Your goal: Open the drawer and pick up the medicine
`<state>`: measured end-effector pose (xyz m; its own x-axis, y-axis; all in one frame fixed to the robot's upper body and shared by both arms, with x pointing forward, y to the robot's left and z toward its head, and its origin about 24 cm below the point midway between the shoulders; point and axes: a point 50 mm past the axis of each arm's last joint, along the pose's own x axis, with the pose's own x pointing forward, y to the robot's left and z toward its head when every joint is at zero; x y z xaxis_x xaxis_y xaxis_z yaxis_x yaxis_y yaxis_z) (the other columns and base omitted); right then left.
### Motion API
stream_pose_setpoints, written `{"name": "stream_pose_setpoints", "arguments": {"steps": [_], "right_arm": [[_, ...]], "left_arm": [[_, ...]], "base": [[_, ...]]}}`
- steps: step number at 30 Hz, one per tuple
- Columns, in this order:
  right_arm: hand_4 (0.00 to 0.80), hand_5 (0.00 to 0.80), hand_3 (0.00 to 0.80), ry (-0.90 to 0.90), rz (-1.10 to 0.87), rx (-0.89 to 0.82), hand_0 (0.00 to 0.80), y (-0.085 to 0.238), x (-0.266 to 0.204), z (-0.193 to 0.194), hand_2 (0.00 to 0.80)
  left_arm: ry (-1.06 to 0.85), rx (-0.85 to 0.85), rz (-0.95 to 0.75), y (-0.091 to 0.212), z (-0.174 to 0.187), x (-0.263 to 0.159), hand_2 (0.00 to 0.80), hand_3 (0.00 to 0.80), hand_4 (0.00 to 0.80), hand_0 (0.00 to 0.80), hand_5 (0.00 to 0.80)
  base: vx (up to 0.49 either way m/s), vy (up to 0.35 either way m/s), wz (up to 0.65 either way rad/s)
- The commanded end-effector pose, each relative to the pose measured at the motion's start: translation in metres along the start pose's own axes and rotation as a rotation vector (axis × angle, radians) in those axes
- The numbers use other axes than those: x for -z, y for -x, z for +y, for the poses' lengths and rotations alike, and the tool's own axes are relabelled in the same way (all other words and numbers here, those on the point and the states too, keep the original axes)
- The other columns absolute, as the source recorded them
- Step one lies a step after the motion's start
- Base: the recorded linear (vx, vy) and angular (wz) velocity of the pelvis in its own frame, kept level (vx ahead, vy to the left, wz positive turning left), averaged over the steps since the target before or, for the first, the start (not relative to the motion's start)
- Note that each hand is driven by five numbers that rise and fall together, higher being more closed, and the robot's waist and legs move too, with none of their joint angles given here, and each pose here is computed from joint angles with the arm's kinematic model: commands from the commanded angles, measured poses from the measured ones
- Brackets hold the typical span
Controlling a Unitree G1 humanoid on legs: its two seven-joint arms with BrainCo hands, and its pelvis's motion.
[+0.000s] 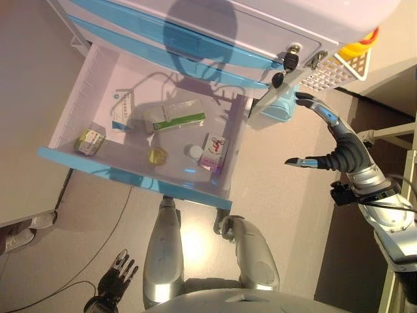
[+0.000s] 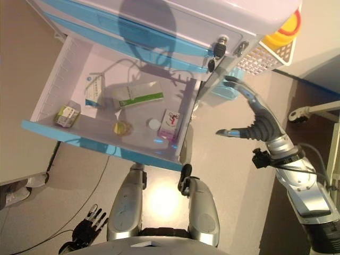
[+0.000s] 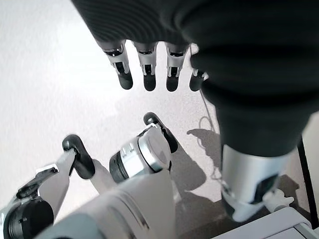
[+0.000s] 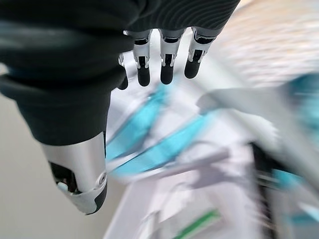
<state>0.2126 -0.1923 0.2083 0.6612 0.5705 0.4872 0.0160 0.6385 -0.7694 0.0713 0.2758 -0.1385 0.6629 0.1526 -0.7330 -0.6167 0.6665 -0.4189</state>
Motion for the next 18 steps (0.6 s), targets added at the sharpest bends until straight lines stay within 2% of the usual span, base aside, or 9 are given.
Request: {"name": "stream_pose_setpoints", "arguments": {"steps": [1,8,18], "right_arm": [[0.000,0.000,0.000,0.064,-0.111,-0.093,0.000,-0.011,-0.019,0.003,0.000],[0.000,0.000,0.000,0.078,-0.270,-0.236,0.000,-0.043,-0.049,0.012,0.000],[0.000,0.000,0.000,0.120,-0.296,-0.317,0.000,-0.061,-0.055,0.036,0.000]], "left_arm": [[-0.079,-0.067,0.046,0.014,0.020,0.013,0.000,0.000,0.000,0.000,0.000],[-0.190,-0.035,0.025,0.006,0.010,-0.001,0.000,0.000,0.000,0.000,0.000],[-0.313,-0.043,-0.005,-0.001,0.006,-0.021,0.000,0.000,0.000,0.000,0.000]], "base": [[0.003,-0.005,0.13],[0.005,-0.027,0.08],[0.000,-0.045,0.14]]}}
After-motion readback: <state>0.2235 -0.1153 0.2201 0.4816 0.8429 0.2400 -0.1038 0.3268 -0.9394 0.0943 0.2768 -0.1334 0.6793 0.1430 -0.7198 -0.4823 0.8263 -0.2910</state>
